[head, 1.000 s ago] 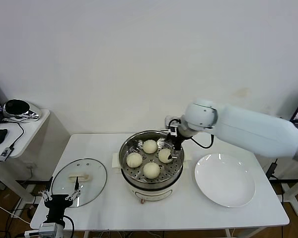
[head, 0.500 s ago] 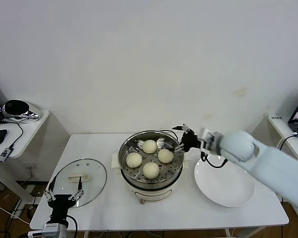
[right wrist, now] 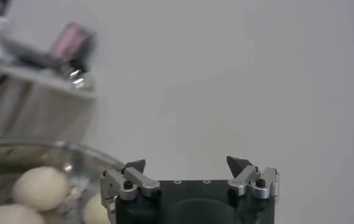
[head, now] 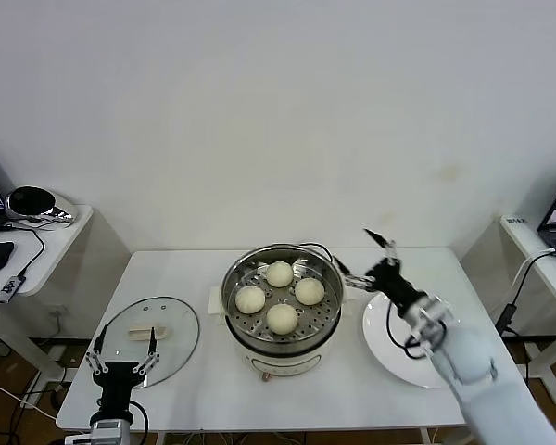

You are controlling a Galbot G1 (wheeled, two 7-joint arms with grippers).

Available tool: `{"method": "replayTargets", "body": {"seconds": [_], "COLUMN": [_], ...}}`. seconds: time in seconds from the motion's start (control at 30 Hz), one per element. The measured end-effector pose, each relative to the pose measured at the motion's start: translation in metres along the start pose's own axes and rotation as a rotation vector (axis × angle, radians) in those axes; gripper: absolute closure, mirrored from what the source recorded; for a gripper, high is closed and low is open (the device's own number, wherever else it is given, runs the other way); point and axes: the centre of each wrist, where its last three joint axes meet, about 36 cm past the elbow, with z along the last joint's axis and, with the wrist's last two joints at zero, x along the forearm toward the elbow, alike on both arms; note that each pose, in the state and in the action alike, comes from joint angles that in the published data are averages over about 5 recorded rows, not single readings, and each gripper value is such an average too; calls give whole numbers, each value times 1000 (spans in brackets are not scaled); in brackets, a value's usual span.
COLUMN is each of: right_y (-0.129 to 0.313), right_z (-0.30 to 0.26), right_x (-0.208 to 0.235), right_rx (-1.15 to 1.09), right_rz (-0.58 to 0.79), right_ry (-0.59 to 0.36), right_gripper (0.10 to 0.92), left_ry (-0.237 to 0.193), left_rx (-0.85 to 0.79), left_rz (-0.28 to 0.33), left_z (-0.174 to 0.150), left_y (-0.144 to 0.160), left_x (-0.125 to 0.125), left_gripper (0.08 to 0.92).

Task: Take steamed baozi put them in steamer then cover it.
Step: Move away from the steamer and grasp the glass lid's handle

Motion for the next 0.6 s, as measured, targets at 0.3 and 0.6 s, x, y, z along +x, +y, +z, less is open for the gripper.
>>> {"method": "replayTargets", "body": {"seconds": [0.3, 0.6], "right_y": [-5, -15], "right_z": [16, 19], "right_x": [85, 138], "right_rx": [-14, 1], "right_rz": [354, 638], "right_ry": [88, 180], "right_gripper": [200, 200], "left_ry": [-21, -27], "left_rx": [-430, -882], "left_rz": [34, 181], "left_z": [38, 78], "left_y": [24, 52], "left_x": [-2, -9], "left_gripper": [177, 177]}}
